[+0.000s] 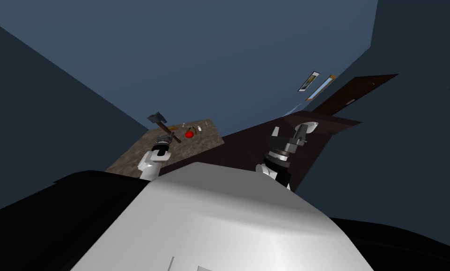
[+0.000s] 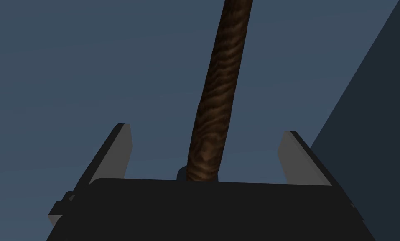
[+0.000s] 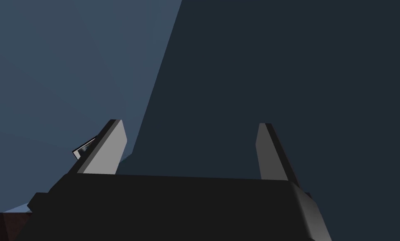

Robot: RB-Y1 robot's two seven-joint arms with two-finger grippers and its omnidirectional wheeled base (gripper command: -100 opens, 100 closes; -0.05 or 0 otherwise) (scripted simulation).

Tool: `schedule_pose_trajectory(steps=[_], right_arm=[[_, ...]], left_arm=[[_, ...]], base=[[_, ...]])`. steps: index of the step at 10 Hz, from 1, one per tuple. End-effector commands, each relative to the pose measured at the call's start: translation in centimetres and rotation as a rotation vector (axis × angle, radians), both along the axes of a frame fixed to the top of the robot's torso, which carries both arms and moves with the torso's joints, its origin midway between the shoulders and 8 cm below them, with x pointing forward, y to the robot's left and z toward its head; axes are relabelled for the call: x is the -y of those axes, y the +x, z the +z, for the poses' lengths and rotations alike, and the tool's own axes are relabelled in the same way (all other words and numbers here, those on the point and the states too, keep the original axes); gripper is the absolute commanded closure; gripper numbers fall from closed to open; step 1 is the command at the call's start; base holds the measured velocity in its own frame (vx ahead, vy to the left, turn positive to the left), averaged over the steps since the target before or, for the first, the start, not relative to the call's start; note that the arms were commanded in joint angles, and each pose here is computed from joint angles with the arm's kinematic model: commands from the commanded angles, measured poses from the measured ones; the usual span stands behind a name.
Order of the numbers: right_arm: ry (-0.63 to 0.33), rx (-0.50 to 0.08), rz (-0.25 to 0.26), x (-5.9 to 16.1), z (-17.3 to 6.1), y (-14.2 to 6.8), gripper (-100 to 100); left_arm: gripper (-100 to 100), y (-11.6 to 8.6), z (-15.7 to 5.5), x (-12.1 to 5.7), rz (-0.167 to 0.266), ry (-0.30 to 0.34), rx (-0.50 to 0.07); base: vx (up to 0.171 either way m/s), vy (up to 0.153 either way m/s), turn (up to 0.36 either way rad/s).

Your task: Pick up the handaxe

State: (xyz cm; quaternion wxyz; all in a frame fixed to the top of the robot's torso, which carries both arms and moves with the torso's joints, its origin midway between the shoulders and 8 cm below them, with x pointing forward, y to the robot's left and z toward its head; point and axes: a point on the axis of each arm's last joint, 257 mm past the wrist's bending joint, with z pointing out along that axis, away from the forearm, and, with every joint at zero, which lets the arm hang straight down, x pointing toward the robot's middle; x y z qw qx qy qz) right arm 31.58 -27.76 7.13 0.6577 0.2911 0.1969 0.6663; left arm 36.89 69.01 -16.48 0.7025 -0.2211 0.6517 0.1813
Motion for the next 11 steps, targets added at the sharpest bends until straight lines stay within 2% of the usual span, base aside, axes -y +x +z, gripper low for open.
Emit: schedule_pose_trajectory(steps=[1,2,3,4,5,6,7,8,9,10,11], right_arm=[[0.0,0.0,0.0,0.0,0.0,0.0,0],[0.0,0.0,0.0,0.0,0.0,0.0,0],[0.0,0.0,0.0,0.0,0.0,0.0,0],[0.0,0.0,0.0,0.0,0.0,0.0,0],[0.0,0.0,0.0,0.0,0.0,0.0,0],[0.0,0.0,0.0,0.0,0.0,0.0,0],[0.0,0.0,0.0,0.0,0.0,0.0,0],[0.0,0.0,0.0,0.0,0.0,0.0,0],[0.0,0.0,0.0,0.0,0.0,0.0,0],[0.0,0.0,0.0,0.0,0.0,0.0,0],[0.0,0.0,0.0,0.0,0.0,0.0,0]], left_arm=[[-100,0.1,-0.4,-0.2,-0.001,0.014,-0.022],[-100,0.0,-0.2,-0.2,-0.001,0.009,-0.014],[0,0.0,-0.2,-0.2,-0.001,0.01,-0.015],[-100,2.7,0.0,1.0,-0.056,0.013,-0.004],[-100,2.7,-0.9,0.5,-0.043,-0.005,-0.012],[-100,5.1,-0.2,1.9,-0.1,0.009,0.002],[-100,5.6,-0.4,1.7,-0.094,-0.004,0.006],[-100,5.0,-1.9,1.0,-0.076,-0.023,-0.017],[-100,7.5,-0.5,2.6,-0.136,0.001,0.006],[-100,7.9,-0.5,2.5,-0.132,-0.008,0.011],[-100,7.5,-1.9,1.8,-0.115,-0.026,-0.01]], base=[[0.136,0.143,-0.072],[0.062,0.061,-0.015],[0.01,0.012,-0.001],[0.006,-0.014,0.134],[0.004,-0.029,0.083],[0.0,-0.039,0.153],[-0.005,-0.036,0.07],[-0.005,-0.014,-0.021],[-0.003,-0.019,0.142],[-0.001,-0.024,0.081],[0.0,-0.013,-0.02]])
